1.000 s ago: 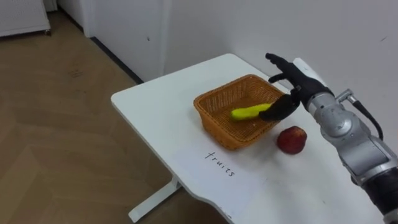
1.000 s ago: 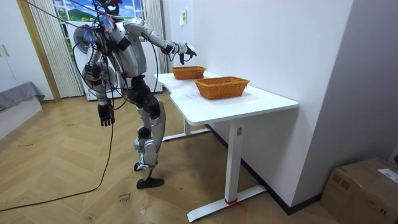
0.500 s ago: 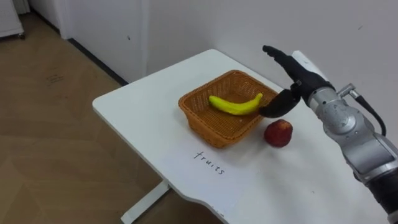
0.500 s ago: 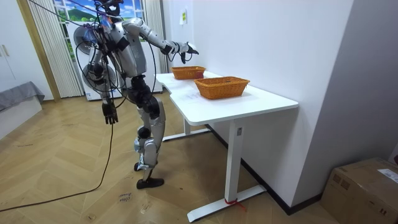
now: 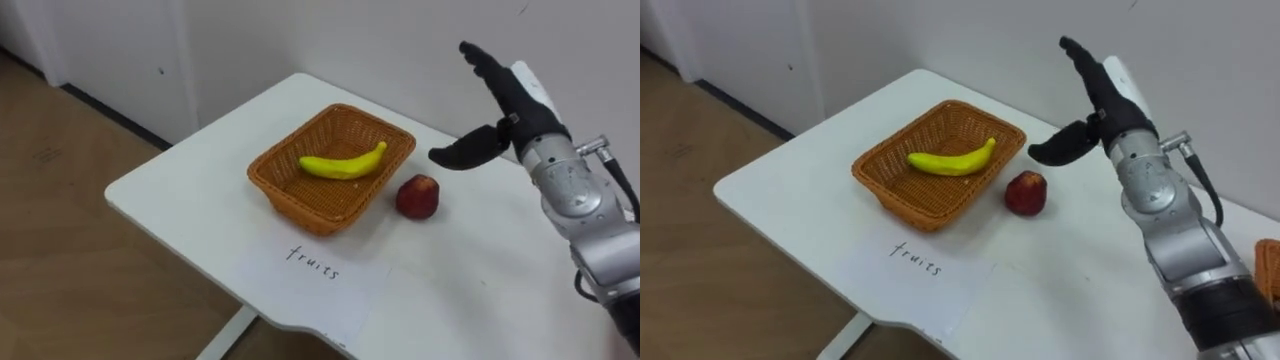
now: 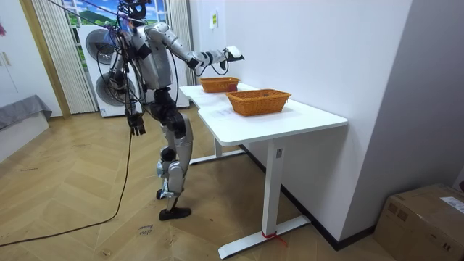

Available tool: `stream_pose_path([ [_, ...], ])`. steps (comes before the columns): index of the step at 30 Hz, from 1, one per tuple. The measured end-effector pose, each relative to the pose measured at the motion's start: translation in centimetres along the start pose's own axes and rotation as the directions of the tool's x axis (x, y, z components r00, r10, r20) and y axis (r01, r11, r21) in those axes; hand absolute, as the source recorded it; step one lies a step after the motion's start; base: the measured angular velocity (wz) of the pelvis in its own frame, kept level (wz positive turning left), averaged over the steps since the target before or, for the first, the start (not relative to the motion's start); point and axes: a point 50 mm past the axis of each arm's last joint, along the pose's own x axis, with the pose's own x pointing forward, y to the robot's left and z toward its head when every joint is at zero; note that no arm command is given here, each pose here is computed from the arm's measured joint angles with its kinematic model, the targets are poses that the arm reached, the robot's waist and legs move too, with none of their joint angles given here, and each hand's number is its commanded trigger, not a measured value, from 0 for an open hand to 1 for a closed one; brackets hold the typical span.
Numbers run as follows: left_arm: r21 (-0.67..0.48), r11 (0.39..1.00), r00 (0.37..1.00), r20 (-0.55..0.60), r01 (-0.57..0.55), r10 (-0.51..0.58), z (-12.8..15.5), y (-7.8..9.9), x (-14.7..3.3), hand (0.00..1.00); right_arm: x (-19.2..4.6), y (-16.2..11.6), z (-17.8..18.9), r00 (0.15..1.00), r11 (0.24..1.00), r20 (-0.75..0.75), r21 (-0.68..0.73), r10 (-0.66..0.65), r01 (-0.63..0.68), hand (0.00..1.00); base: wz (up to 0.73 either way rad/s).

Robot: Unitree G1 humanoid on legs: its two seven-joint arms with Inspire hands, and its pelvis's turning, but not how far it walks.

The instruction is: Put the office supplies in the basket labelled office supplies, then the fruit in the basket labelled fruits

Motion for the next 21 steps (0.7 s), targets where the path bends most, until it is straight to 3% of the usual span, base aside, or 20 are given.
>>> stream_pose_path([
  [8,-0.018,1.0,1.0,-0.022,0.015,-0.015,-0.5,-1.2,-0.1,0.0,-0.2,-1.4,-0.6,0.991,0.948,-0.039,0.289,-0.125,0.131,0.0,0.02],
  [14,-0.001,0.999,0.999,-0.037,0.037,-0.038,-0.8,-1.9,-0.1,0.0,-1.8,0.3,-3.6,0.985,0.923,-0.151,0.362,-0.079,0.13,0.0,0.03],
  [21,0.007,0.998,0.996,-0.069,0.064,-0.064,-1.5,-2.4,0.0,0.0,-2.9,1.2,-5.7,0.973,0.928,-0.227,0.349,-0.05,0.129,0.0,0.01],
])
